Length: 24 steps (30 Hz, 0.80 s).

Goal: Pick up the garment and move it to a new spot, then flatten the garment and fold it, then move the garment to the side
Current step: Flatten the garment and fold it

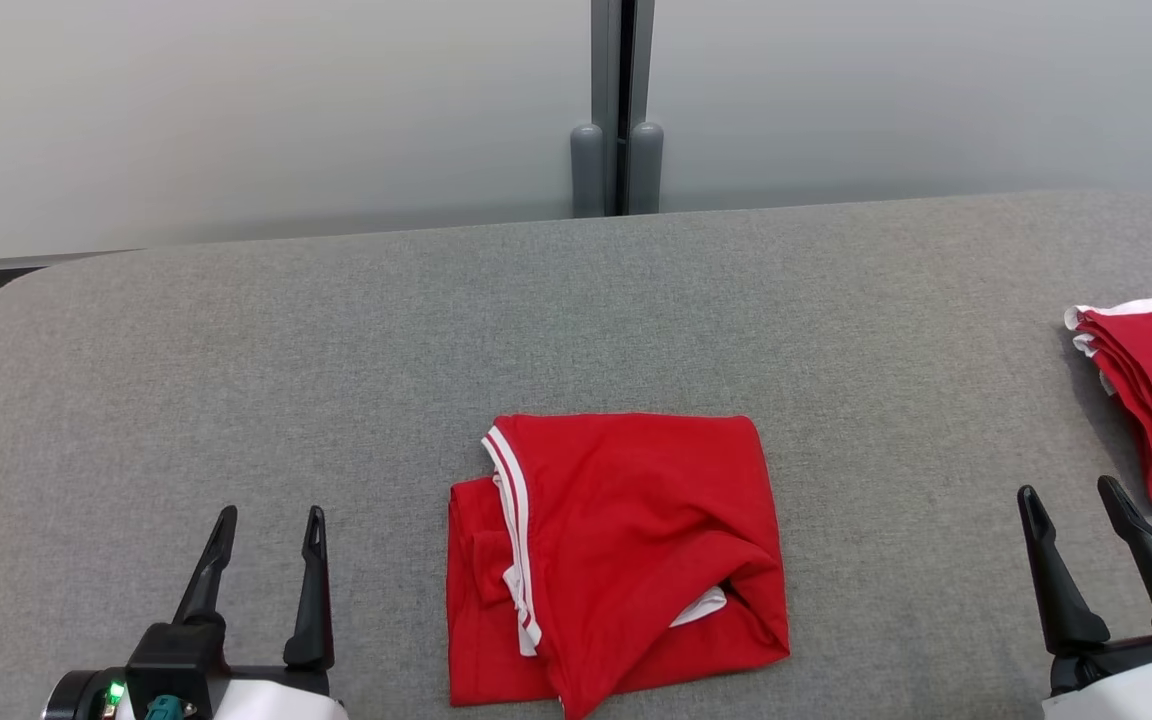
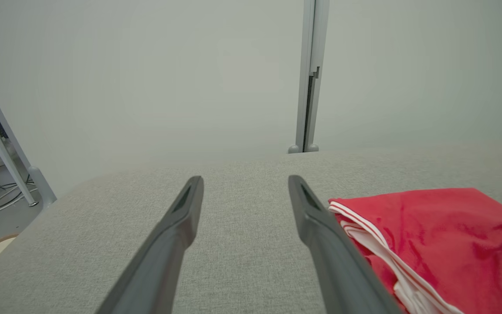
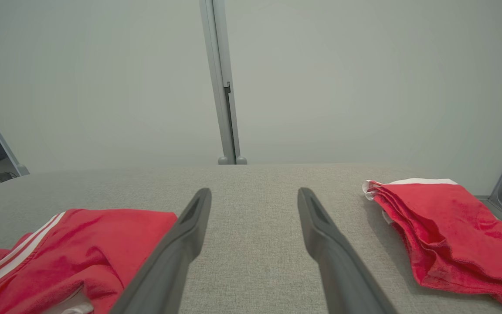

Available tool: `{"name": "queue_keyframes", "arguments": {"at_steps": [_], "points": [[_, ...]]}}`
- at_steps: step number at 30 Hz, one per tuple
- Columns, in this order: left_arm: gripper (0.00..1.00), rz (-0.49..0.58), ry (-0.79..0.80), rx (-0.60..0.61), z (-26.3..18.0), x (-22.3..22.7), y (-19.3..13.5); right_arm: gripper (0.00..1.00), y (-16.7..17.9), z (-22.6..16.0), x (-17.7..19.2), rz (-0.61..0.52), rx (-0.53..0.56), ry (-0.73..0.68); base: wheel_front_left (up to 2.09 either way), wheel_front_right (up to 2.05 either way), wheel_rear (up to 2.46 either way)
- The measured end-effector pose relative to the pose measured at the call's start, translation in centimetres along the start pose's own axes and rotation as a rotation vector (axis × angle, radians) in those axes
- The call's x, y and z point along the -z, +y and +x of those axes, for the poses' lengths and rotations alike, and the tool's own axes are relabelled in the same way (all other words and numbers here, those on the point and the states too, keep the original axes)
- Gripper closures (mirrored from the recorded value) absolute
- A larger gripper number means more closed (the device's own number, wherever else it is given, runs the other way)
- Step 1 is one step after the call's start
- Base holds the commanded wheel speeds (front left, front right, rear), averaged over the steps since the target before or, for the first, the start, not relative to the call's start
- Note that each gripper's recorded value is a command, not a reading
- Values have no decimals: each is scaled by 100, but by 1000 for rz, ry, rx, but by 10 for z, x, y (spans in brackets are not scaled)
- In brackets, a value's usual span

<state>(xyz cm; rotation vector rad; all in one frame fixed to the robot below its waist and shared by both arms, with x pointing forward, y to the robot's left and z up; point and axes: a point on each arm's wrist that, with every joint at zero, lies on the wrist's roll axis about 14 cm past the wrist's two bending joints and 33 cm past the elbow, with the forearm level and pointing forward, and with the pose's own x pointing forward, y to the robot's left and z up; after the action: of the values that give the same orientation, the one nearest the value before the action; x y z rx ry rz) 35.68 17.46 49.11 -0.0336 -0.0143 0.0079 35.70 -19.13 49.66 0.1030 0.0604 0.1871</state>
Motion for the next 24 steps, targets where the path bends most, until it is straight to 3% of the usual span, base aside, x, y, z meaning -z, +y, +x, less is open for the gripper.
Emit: {"name": "queue_keyframes", "arguments": {"at_steps": [22,23,24], "points": [[0,3,-1,-11,-4,-4,3,0,5,1,-5,-11,-9,1,0,0,0],[0,3,-3,-11,-2,-4,3,65,9,4,-4,-10,-22,5,0,0,0],[0,2,-4,-11,-1,-4,2,100,13,7,-3,-10,-36,12,0,0,0]]}}
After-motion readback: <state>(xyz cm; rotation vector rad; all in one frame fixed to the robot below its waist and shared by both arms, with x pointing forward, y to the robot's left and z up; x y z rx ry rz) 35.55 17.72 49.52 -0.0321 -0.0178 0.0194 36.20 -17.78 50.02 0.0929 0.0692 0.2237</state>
